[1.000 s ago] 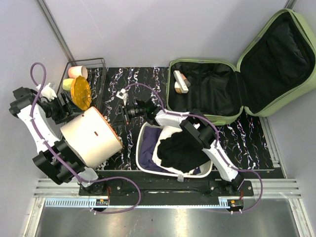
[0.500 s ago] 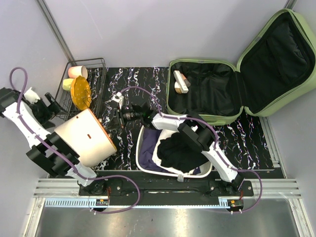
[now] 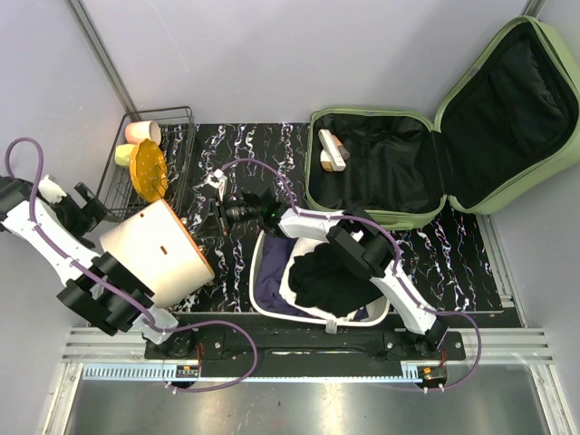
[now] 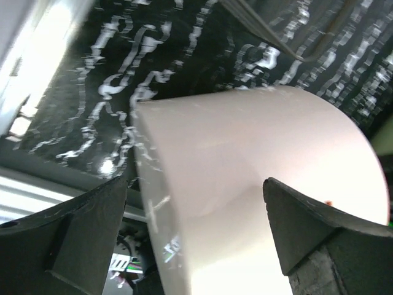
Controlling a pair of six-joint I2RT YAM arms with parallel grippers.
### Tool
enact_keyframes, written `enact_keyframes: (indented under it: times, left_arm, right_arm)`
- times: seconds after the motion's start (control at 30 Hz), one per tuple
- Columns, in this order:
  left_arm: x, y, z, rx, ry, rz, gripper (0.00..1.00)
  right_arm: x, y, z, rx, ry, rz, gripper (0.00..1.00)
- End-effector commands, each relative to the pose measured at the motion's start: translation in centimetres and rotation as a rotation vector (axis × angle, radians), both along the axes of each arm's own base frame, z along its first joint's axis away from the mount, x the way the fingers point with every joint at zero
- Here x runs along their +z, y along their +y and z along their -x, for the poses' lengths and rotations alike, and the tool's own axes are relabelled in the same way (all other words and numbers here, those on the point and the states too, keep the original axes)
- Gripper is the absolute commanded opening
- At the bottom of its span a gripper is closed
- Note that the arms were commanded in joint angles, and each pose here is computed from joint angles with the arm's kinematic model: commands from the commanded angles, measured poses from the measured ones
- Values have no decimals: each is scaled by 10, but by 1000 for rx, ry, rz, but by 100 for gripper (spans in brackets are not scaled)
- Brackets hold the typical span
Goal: Open, take out, and arrange the luggage
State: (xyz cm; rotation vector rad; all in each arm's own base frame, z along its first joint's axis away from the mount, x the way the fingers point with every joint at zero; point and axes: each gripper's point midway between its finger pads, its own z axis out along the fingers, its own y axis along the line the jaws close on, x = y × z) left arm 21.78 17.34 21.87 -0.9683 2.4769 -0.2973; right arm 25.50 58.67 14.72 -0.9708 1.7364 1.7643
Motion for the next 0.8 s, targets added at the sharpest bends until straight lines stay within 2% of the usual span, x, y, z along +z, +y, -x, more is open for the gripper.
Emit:
enact_keyframes:
  times: [0.0,0.17,0.27,0.37,0.47,0.5,0.6,0.67,0.7,0.77]
  left_arm:
    - [20,-52,-24,-69,-152,187,95]
    - [20,-59,-56,-82,-239,226,92]
    - [26,-38,-80,-60,-291,178,90]
    - [44,-28,-101,-111,-347,126,89]
    - [70,-40,-105,-340,-417,3,89]
    - [72,-49,-98,-481,-429,-52,90]
    - [91,-63,-82,-707,-463,-185,95]
    - [104,-63,-77,-790,-456,-293,96]
    - [104,-72,-68,-885,-448,-317,96]
    - [112,-77,-61,-936,-437,-403,96]
  right_arm:
    - [21,3,-5,-48,-75,-37,0]
    - [29,5,-6,-60,-38,-82,0]
    - [31,8,-10,-88,-27,-99,0]
    - [32,11,-15,-109,-26,-109,0]
    - [31,10,-22,-152,-43,-100,0]
    - [34,9,-26,-172,-51,-105,0]
    - [31,8,-25,-176,-51,-98,0]
    - [30,8,-26,-180,-50,-98,0]
    - [31,8,-26,-181,-51,-100,0]
    - [30,9,-28,-189,-52,-97,0]
